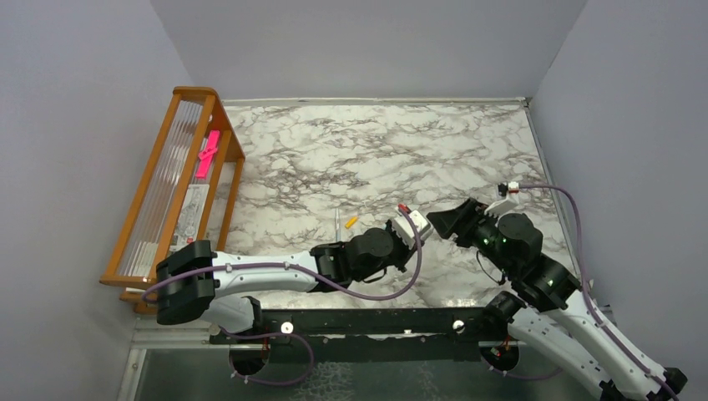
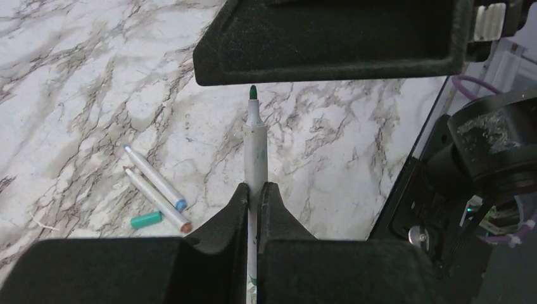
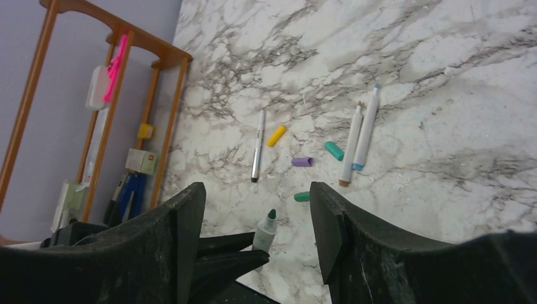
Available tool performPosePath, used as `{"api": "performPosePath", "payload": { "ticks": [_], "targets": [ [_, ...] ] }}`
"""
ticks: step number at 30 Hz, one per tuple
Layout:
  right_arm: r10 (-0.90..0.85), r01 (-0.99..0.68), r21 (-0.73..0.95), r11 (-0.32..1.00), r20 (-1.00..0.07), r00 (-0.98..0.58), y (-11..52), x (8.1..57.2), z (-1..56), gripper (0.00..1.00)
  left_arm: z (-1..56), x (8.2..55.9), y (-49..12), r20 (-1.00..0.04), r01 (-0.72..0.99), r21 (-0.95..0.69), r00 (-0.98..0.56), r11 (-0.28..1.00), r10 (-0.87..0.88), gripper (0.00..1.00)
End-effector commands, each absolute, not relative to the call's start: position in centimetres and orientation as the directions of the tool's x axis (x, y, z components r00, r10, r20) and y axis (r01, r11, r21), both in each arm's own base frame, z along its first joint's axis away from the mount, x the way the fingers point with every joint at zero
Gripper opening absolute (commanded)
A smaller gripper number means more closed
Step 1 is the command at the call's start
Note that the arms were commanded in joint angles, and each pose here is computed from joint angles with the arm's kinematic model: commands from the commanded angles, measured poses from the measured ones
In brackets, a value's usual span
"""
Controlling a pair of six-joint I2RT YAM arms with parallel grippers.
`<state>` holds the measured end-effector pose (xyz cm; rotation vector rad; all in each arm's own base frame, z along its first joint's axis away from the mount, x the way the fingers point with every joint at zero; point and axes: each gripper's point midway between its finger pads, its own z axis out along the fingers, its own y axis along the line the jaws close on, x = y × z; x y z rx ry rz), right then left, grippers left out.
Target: Insert the pens into the pen caps
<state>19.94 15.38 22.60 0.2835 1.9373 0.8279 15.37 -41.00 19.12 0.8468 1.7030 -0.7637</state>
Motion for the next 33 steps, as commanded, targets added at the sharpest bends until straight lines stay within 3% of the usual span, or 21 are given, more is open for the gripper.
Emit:
{"api": "performPosePath", "payload": {
  "ticks": [1, 9, 21, 23, 28, 31, 33],
  "targets": [
    [0.503, -0.256, 0.671, 0.696, -0.710, -0.494, 17.3, 20.1, 25.0, 0.62, 22.0, 16.4, -41.5, -0.966, 0.777, -0.192, -0.256, 0.599, 0.022, 0.00],
    [0.476, -0.246, 0.665, 0.705, -0.701, -0.531, 17.9, 20.1, 23.5, 0.57, 23.1, 16.6, -41.9, -0.961, 0.759, -0.247, -0.273, 0.602, -0.051, 0.00],
    [0.454, -0.264, 0.671, 0.693, -0.691, -0.562, 18.6, 19.8, 22.7, 0.43, 24.2, 17.2, -42.7, -0.963, 0.753, -0.249, -0.259, 0.609, -0.074, 0.00],
    [0.455, -0.263, 0.671, 0.693, -0.690, -0.564, 18.6, 19.8, 22.6, 0.36, 24.4, 17.3, -42.8, -0.964, 0.751, -0.246, -0.255, 0.612, -0.074, 0.00],
    [0.460, -0.259, 0.674, 0.692, -0.687, -0.563, 18.5, 19.7, 22.6, 0.04, 24.2, 17.3, -42.8, -0.966, 0.753, -0.235, -0.249, 0.615, -0.065, 0.00],
    [0.449, -0.275, 0.666, 0.694, -0.699, -0.557, 18.5, 19.7, 22.8, 0.01, 24.3, 17.1, -42.9, -0.970, 0.770, -0.222, -0.239, 0.598, -0.052, 0.00],
    [0.437, -0.296, 0.656, 0.694, -0.711, -0.551, 18.6, 19.6, 23.0, 0.01, 24.5, 16.9, -42.7, -0.973, 0.786, -0.207, -0.226, 0.582, -0.040, 0.17]
  ]
}}
